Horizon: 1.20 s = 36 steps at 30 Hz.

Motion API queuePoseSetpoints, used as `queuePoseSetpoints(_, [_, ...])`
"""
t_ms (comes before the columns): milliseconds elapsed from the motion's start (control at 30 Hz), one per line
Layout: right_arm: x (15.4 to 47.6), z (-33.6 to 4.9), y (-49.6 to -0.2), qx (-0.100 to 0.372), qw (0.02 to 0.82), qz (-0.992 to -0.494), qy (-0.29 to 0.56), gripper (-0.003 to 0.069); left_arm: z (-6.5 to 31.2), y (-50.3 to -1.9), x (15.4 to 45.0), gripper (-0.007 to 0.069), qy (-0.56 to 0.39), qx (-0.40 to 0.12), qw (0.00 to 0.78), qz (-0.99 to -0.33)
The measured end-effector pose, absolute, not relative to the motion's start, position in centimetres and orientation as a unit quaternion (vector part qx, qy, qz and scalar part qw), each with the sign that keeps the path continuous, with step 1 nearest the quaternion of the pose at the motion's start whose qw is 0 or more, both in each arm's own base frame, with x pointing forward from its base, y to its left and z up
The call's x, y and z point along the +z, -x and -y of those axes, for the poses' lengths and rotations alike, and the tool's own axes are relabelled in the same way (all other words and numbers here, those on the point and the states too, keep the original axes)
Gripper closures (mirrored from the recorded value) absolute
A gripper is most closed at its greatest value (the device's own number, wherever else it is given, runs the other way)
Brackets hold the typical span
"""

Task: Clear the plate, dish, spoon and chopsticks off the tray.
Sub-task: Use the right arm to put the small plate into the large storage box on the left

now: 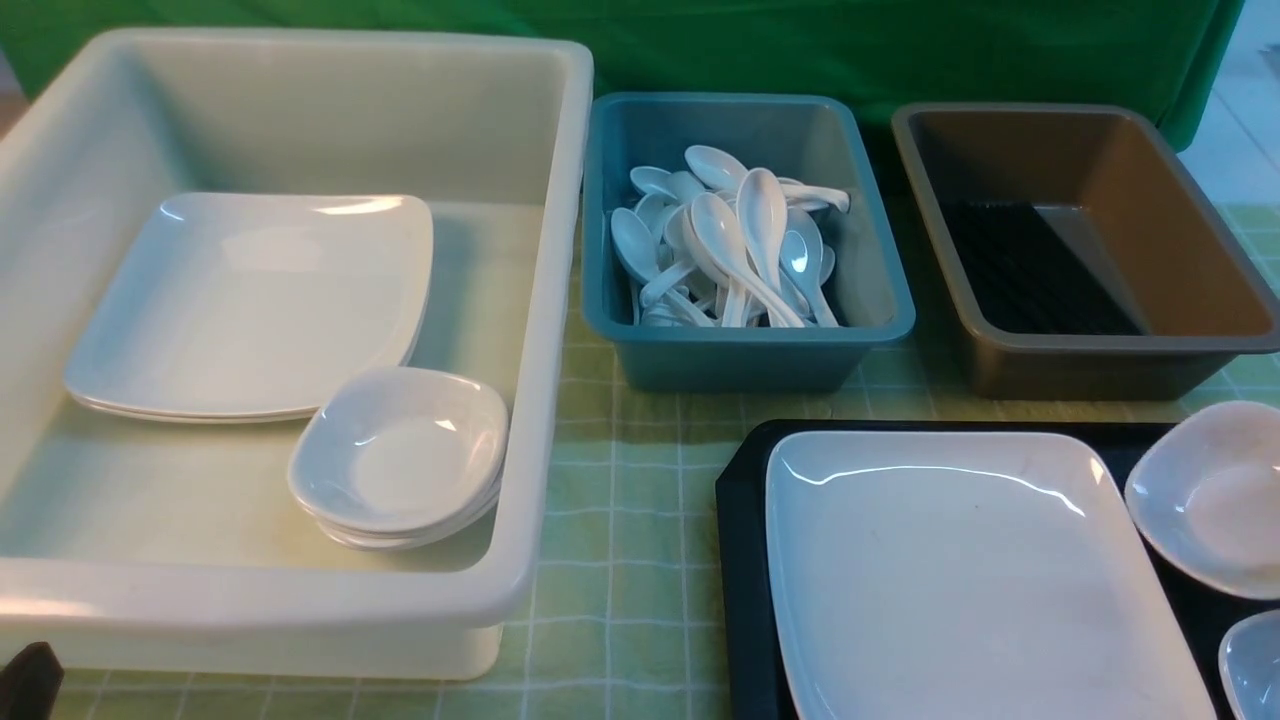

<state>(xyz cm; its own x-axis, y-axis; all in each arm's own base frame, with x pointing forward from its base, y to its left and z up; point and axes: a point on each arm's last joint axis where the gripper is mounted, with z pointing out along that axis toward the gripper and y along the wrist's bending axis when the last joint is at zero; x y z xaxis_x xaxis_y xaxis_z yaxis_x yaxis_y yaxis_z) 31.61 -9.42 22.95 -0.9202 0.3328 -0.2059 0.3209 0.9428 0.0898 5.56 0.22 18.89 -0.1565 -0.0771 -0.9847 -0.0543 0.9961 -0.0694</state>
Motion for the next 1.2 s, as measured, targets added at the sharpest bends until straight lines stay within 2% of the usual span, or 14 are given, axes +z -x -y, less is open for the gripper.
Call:
queuePoseSetpoints(433, [26.6, 8.8, -29.7, 0.016, 0.139, -0.982, -0.13, 0.0632, -0.2, -5.6, 18.9, 0.0401, 0.043, -0.009, 0.648, -0.76])
queuePoseSetpoints(633, [30.5, 7.9, -27.9, 0.027, 0.187, -0.974, -0.125, 0.0632, -0.2, -5.6, 18.9, 0.0401, 0.044, -0.009, 0.648, -0.76])
queuePoseSetpoints(700, [32.6, 7.2, -27.3, 0.052, 0.215, -0.968, -0.118, 0.0632, -0.2, -5.6, 18.9, 0.0401, 0.044, -0.009, 0.648, -0.76])
queuePoseSetpoints(767, [35.1, 6.0, -26.8, 0.099, 0.253, -0.957, -0.104, 0.0632, -0.2, -5.6, 18.9, 0.0401, 0.044, -0.009, 0.648, -0.76])
queuePoseSetpoints(800, [35.4, 5.9, -26.7, 0.105, 0.257, -0.955, -0.102, 0.0632, -0.2, -5.6, 18.9, 0.0401, 0.044, -0.009, 0.648, -0.76])
queuePoseSetpoints(833, [38.2, 4.3, -26.2, 0.163, 0.302, -0.936, -0.075, 0.0632, -0.2, -5.6, 18.9, 0.0401, 0.044, -0.009, 0.648, -0.76])
queuePoseSetpoints(933, [41.6, 1.3, -25.9, 0.235, 0.353, -0.906, -0.012, 0.0632, -0.2, -5.6, 18.9, 0.0401, 0.044, -0.009, 0.648, -0.76])
queuePoseSetpoints(1000, [44.2, -2.6, -25.9, 0.284, 0.377, -0.879, 0.065, 0.0632, -0.2, -5.6, 18.9, 0.0401, 0.044, -0.009, 0.648, -0.76])
queuePoseSetpoints(1067, [44.8, -4.5, -26.0, 0.299, 0.379, -0.87, 0.099, 0.0632, -0.2, -5.6, 18.9, 0.0401, 0.044, -0.009, 0.648, -0.76])
queuePoseSetpoints(1200, [44.6, -14.3, -27.3, 0.36, 0.349, -0.835, 0.227, 0.0632, -0.2, -5.6, 18.9, 0.0401, 0.044, -0.009, 0.648, -0.76])
